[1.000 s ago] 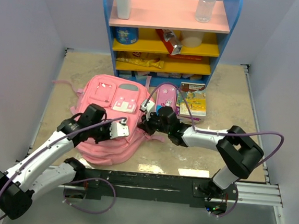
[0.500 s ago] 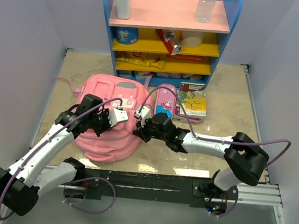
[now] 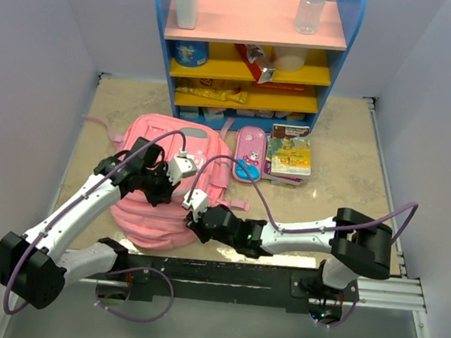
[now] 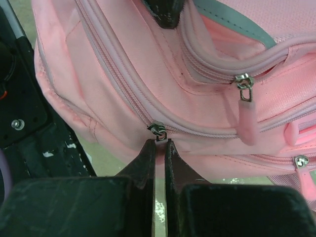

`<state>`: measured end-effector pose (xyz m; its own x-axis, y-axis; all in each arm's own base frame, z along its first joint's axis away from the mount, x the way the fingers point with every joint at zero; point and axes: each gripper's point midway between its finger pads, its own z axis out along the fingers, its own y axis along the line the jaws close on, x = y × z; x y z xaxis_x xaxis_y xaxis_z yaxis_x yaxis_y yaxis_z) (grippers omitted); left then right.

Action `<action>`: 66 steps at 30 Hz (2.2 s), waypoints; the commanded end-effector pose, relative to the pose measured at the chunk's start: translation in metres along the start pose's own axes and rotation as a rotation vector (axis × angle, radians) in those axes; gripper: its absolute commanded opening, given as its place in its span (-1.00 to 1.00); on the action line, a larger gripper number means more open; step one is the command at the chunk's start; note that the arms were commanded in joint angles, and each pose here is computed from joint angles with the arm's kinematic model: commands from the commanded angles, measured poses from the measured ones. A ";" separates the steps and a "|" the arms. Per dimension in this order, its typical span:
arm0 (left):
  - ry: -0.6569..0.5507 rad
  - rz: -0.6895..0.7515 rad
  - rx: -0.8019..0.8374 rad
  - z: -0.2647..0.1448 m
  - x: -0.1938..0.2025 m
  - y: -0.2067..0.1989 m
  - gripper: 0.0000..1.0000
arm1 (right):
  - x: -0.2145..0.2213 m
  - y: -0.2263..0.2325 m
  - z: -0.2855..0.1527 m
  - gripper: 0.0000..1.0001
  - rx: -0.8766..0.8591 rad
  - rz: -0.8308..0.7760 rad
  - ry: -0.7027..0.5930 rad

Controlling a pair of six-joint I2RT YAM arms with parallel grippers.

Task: Pack the student bag
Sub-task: Unzip the student bag at the center of the board.

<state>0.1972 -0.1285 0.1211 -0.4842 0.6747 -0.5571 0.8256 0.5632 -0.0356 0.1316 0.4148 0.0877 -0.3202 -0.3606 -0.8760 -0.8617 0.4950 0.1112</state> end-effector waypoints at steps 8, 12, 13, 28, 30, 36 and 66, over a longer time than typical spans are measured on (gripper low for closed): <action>-0.342 -0.093 -0.384 -0.074 -0.071 0.064 -1.00 | -0.012 0.031 0.009 -1.00 0.021 0.072 -0.011; -0.369 -0.041 -0.433 -0.107 -0.064 0.059 -1.00 | -0.028 -0.006 0.016 -1.00 0.008 0.126 -0.008; -0.360 -0.013 -0.413 -0.111 -0.058 0.050 -1.00 | -0.031 -0.017 0.017 -1.00 0.026 0.097 -0.001; -0.231 -0.027 -0.086 -0.010 -0.079 0.061 -1.00 | -0.054 -0.094 0.023 -1.00 0.201 0.055 0.019; -0.234 -0.061 -0.090 0.005 -0.083 0.071 -1.00 | -0.052 -0.097 0.021 -1.00 0.216 0.035 0.025; -0.325 -0.148 -0.054 0.023 -0.110 0.079 -1.00 | -0.049 -0.100 0.011 -1.00 0.247 0.001 0.052; -0.536 -0.232 -0.162 -0.011 -0.175 0.108 -1.00 | -0.048 0.093 0.057 -1.00 -0.118 -0.080 0.054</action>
<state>0.2904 -0.1622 0.1218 -0.7093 0.3371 -0.6191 0.5973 0.7537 -0.2740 0.1467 0.4806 0.0898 -0.2585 -0.4928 -0.8308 -0.8569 0.5141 -0.0383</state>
